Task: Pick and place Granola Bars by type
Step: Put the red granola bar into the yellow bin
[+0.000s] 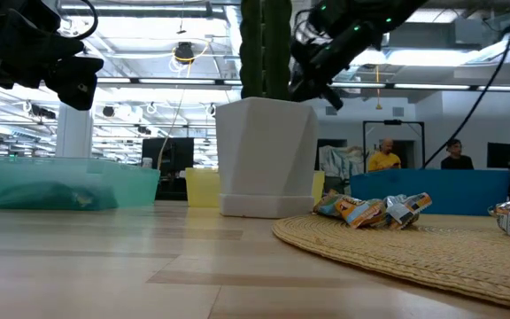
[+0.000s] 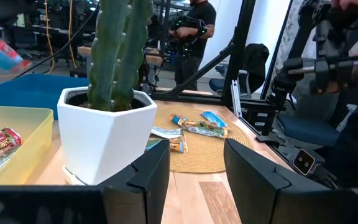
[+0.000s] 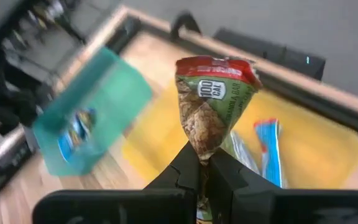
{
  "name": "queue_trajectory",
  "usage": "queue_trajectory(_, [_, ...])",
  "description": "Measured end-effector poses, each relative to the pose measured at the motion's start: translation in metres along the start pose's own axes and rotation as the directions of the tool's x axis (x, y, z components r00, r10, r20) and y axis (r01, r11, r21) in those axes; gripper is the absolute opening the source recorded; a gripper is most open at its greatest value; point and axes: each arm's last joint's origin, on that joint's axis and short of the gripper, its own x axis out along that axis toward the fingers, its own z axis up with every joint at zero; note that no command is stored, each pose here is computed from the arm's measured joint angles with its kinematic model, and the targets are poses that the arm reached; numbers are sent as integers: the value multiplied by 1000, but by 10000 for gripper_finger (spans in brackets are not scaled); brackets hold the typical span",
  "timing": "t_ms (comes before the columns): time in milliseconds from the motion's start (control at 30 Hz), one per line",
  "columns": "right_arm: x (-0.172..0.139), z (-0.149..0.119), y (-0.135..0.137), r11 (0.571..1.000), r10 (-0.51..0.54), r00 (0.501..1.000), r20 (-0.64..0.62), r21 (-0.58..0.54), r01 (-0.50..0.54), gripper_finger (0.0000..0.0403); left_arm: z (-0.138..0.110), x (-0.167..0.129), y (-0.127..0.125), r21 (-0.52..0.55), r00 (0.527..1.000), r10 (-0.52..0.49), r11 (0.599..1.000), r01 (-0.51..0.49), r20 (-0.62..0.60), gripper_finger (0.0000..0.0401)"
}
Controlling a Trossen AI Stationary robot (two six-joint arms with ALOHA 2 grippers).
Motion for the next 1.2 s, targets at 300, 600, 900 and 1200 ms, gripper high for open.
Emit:
queue_trajectory(300, [37, -4, -1, 999, -45, 975, -216, -30, 40, 6, 0, 0, 0, 0, 1000, 6, 1000, -6, 0, 144])
queue_trajectory(600, [62, -13, -6, 993, -91, 944, -318, -95, 63, 6, 0, 0, 0, 0, 1000, 10, 1000, -10, 0, 144])
queue_trajectory(900, [84, -27, -17, 989, -125, 914, -386, -124, 83, 6, 0, 0, 0, 0, 1000, 16, 1000, -16, 0, 144])
queue_trajectory(1200, [96, -28, -32, 988, -142, 909, -392, -107, 108, 6, 0, 0, 1, 0, 1000, 17, 1000, -17, 0, 144])
